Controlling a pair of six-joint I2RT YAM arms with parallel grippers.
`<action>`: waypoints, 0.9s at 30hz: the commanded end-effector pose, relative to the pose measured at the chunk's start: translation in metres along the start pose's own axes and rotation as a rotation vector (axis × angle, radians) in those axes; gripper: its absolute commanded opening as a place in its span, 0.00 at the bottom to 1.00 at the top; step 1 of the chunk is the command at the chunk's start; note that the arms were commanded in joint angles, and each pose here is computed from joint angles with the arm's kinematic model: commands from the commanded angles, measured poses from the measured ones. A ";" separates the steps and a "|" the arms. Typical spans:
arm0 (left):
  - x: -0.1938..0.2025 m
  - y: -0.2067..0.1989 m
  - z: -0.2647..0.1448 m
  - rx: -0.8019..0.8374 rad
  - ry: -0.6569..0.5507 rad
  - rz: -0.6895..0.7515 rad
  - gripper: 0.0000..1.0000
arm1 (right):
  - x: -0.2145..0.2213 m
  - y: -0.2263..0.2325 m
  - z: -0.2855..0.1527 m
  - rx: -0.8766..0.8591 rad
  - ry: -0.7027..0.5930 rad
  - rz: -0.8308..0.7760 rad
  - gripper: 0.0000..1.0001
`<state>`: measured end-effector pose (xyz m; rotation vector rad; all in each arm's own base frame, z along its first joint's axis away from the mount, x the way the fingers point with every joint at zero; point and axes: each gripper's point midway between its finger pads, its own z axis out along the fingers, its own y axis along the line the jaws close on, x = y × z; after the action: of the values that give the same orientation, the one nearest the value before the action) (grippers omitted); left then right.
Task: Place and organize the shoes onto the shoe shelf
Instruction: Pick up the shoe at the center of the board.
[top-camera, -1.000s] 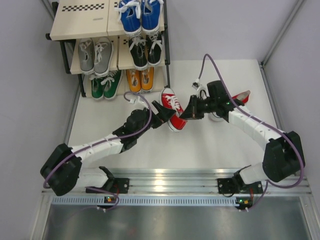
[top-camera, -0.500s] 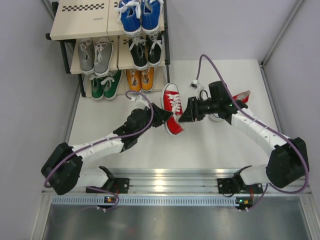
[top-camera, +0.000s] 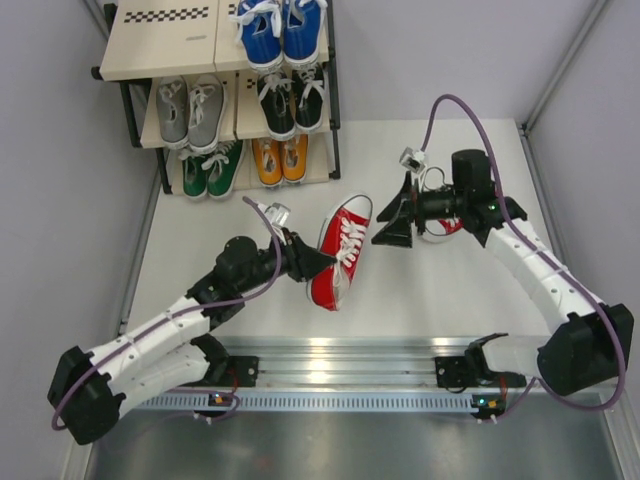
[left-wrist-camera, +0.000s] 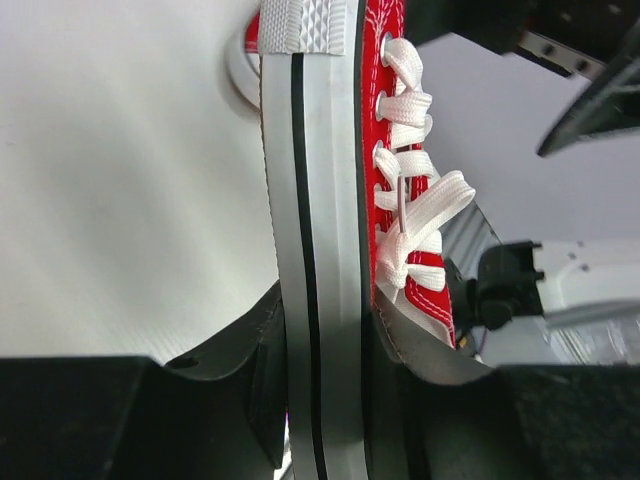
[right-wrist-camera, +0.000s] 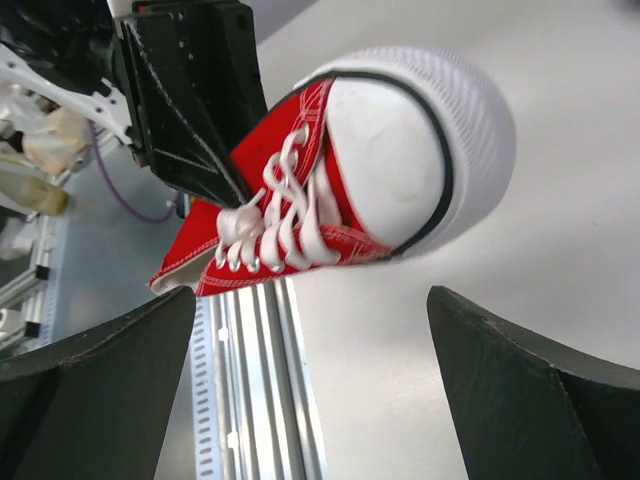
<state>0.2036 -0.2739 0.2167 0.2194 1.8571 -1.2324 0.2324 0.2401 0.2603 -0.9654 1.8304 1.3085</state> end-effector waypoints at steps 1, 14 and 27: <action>-0.010 -0.050 -0.017 0.237 0.000 0.100 0.00 | -0.018 0.026 0.005 -0.167 -0.053 -0.041 0.99; -0.020 -0.098 -0.029 0.452 0.021 0.090 0.00 | -0.023 0.031 0.022 -0.191 -0.066 0.009 0.95; -0.042 -0.119 -0.039 0.470 0.000 0.142 0.00 | -0.026 0.018 0.024 -0.148 -0.033 0.058 0.97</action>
<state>0.1587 -0.2872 0.2459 0.4382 1.8222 -1.4770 0.2338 0.2664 0.2673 -0.8971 1.8425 1.5029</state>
